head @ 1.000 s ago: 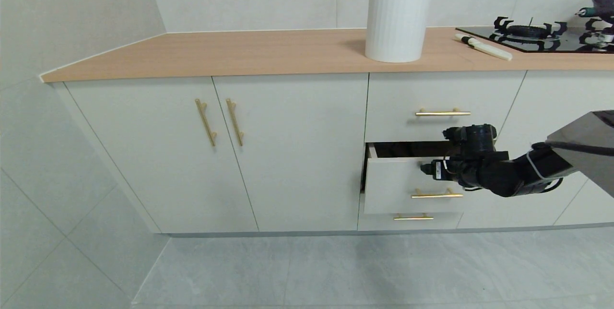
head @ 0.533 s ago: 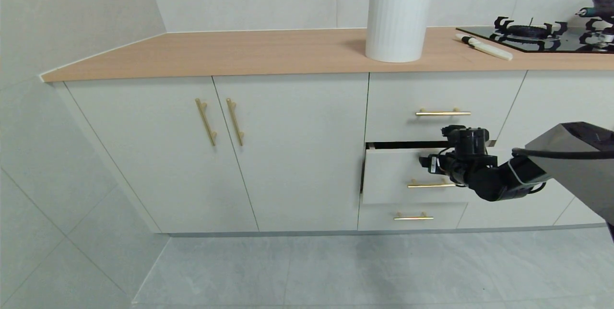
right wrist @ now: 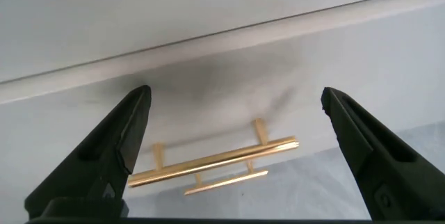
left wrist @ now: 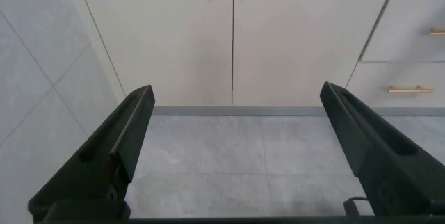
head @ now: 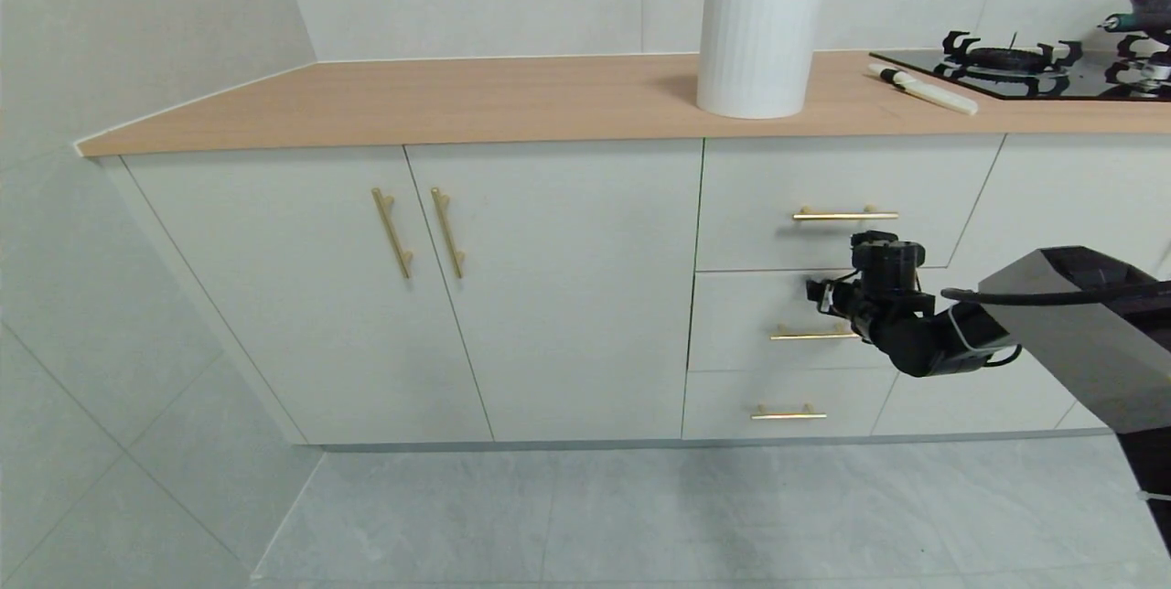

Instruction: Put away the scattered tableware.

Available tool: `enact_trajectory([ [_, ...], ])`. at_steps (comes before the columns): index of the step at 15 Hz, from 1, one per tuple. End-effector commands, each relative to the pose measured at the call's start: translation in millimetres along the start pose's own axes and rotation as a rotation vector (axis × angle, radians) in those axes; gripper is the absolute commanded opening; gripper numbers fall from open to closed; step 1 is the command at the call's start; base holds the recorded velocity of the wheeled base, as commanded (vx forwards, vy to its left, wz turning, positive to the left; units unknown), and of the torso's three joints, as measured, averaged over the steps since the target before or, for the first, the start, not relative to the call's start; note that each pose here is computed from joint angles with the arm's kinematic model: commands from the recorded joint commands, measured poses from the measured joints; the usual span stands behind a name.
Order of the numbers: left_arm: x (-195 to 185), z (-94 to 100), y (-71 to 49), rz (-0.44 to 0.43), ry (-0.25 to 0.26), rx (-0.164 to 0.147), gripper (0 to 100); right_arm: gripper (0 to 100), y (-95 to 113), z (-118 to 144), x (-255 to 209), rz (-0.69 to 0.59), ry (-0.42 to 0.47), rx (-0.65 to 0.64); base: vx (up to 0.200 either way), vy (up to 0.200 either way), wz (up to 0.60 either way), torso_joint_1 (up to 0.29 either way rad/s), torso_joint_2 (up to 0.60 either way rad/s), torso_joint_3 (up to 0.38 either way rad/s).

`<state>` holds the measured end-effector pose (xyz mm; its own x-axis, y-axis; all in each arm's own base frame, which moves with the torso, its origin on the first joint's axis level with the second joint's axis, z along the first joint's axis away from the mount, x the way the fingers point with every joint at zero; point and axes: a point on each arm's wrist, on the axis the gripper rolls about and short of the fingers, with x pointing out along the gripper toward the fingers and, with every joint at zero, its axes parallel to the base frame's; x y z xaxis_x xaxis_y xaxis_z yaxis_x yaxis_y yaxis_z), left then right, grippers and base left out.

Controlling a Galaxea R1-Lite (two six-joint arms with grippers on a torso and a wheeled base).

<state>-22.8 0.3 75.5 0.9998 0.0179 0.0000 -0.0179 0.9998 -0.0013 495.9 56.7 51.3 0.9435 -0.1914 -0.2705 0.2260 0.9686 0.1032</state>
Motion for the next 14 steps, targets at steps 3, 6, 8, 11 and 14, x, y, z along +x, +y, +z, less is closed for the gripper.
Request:
enact_trajectory([
  [3, 0.0, 0.0, 0.0, 0.001, 0.0, 0.0, 100, 100, 3.8, -2.3, 18.5, -0.058, -0.068, 0.02, 0.0, 0.0, 0.0, 0.0, 0.0, 0.0],
  [6, 0.0, 0.0, 0.0, 0.001, 0.0, 0.0, 100, 100, 1.0, 7.1, 9.6, -0.065, -0.07, 0.028, 0.0, 0.0, 0.0, 0.0, 0.0, 0.0],
  [8, 0.0, 0.0, 0.0, 0.001, 0.0, 0.0, 100, 100, -4.8, 25.1, -19.3, -0.062, -0.055, 0.029, 0.0, 0.0, 0.0, 0.0, 0.0, 0.0],
  [11, 0.0, 0.0, 0.0, 0.001, 0.0, 0.0, 100, 100, -21.4, 58.1, -90.5, -0.051, -0.07, 0.04, 0.0, 0.0, 0.0, 0.0, 0.0, 0.0],
  [14, 0.0, 0.0, 0.0, 0.001, 0.0, 0.0, 100, 100, -42.3, 84.0, -175.0, -0.028, -0.155, 0.052, 0.0, 0.0, 0.0, 0.0, 0.0, 0.0],
])
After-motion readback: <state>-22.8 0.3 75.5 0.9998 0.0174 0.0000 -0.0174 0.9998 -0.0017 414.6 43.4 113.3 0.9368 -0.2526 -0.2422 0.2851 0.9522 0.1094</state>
